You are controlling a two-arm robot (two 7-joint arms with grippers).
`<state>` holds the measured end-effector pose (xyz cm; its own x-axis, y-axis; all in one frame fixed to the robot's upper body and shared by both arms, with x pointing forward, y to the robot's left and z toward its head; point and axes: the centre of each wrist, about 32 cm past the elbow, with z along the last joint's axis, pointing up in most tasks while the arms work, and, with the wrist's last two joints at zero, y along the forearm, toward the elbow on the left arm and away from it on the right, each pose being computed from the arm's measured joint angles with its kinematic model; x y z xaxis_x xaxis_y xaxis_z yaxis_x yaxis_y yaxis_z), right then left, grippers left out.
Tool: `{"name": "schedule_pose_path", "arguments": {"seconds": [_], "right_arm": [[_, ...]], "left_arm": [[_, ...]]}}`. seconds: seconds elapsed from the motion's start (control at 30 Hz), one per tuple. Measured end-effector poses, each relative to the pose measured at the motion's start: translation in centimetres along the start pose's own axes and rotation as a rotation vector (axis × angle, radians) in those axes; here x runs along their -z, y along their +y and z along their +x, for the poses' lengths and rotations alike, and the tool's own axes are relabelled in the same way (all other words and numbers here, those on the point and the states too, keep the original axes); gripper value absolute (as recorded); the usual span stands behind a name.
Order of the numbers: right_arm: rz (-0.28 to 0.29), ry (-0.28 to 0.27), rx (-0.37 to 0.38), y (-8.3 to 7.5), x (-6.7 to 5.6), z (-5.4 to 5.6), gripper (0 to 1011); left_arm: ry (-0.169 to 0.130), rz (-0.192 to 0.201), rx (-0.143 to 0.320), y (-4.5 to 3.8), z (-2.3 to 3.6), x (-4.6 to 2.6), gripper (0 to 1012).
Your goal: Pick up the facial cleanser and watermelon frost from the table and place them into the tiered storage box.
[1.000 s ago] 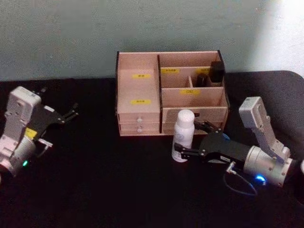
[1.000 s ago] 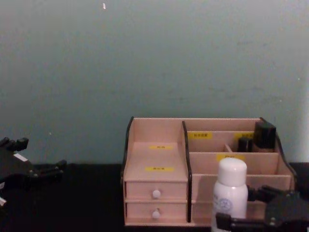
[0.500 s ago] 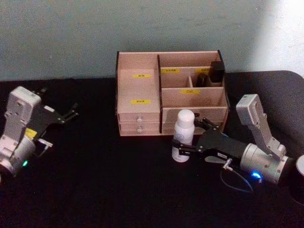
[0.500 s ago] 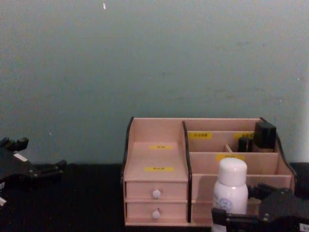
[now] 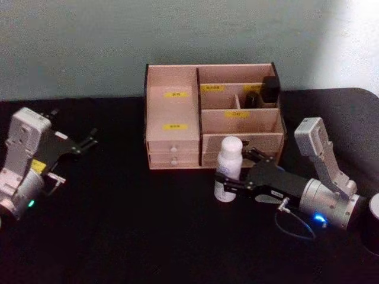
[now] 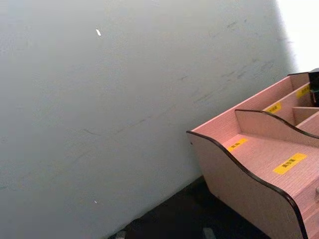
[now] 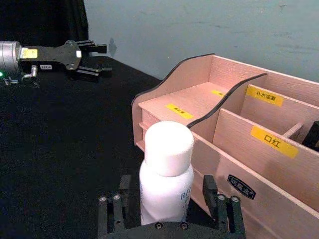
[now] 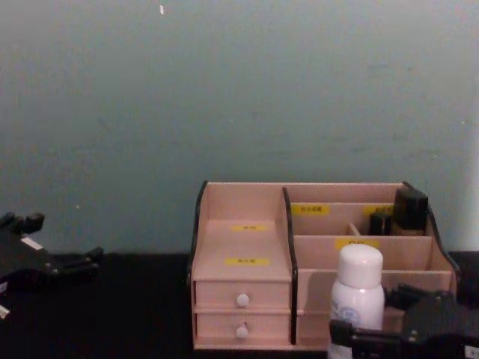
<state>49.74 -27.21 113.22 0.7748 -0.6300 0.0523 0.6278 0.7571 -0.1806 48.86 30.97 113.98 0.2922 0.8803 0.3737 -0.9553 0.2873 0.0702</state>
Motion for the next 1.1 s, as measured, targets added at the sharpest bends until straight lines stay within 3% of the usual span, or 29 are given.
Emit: {"name": "schedule_pose_path", "arguments": {"seconds": [0.43, 0.83, 0.93, 1.1], "right_arm": [[0.0, 0.0, 0.0, 0.0, 0.0, 0.0, 592], [0.001, -0.003, -0.001, 0.0, -0.1, 0.0, 592], [0.008, -0.01, -0.001, -0.2, -0.3, 0.0, 592], [0.048, 0.006, -0.014, -0.7, -1.9, 0.3, 592]], "left_arm": [[0.0, 0.0, 0.0, 0.0, 0.0, 0.0, 1001], [0.0, 0.0, 0.0, 0.0, 0.0, 0.0, 1001], [0.0, 0.0, 0.0, 0.0, 0.0, 0.0, 1001], [0.0, 0.0, 0.0, 0.0, 0.0, 0.0, 1001]]}}
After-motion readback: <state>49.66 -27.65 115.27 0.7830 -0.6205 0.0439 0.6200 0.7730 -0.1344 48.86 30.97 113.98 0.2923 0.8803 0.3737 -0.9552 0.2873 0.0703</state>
